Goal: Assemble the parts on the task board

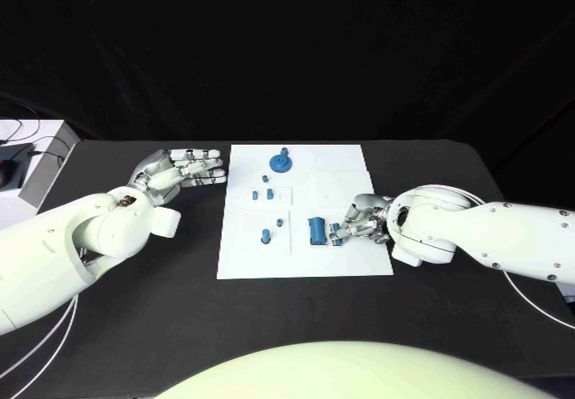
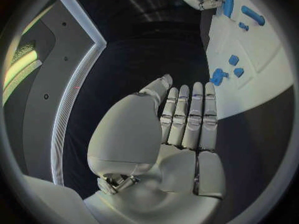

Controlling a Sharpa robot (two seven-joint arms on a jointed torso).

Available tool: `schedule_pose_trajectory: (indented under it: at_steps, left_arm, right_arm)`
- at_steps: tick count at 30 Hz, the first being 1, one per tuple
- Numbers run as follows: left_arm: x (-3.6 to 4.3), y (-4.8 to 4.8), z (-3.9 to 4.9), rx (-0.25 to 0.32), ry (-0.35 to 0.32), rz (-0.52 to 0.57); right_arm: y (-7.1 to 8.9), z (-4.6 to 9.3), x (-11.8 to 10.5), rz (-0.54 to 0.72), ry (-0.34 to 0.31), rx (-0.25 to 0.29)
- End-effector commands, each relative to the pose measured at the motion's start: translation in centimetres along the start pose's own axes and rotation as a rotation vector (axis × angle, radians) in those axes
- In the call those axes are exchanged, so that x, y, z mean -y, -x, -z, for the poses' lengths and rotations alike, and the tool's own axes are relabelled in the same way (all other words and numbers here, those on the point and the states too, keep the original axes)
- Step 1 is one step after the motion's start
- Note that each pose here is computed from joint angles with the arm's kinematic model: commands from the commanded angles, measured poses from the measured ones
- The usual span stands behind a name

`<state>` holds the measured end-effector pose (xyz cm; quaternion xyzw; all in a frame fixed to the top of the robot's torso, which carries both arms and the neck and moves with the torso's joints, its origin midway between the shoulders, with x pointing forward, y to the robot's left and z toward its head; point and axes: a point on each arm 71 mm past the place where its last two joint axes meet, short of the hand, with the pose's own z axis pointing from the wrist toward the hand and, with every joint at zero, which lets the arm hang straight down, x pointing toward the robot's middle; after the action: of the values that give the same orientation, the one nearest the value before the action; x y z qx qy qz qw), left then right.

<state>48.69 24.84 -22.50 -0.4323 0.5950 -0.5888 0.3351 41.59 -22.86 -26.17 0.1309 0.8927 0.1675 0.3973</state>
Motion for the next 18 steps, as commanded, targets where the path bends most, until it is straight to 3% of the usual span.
schedule_pose_trajectory:
  at_steps: [1,18]
  left_arm:
    - [0.04,-0.24,-0.05,-0.018,-0.005,0.010]
    - [0.02,-0.27,-0.08,-0.018,-0.003,0.011]
  right_arm:
    - [-0.92,0.01,-0.11,0.012,0.008,-0.035]
    - [-0.67,0.02,0.01,-0.005,0.012,-0.004]
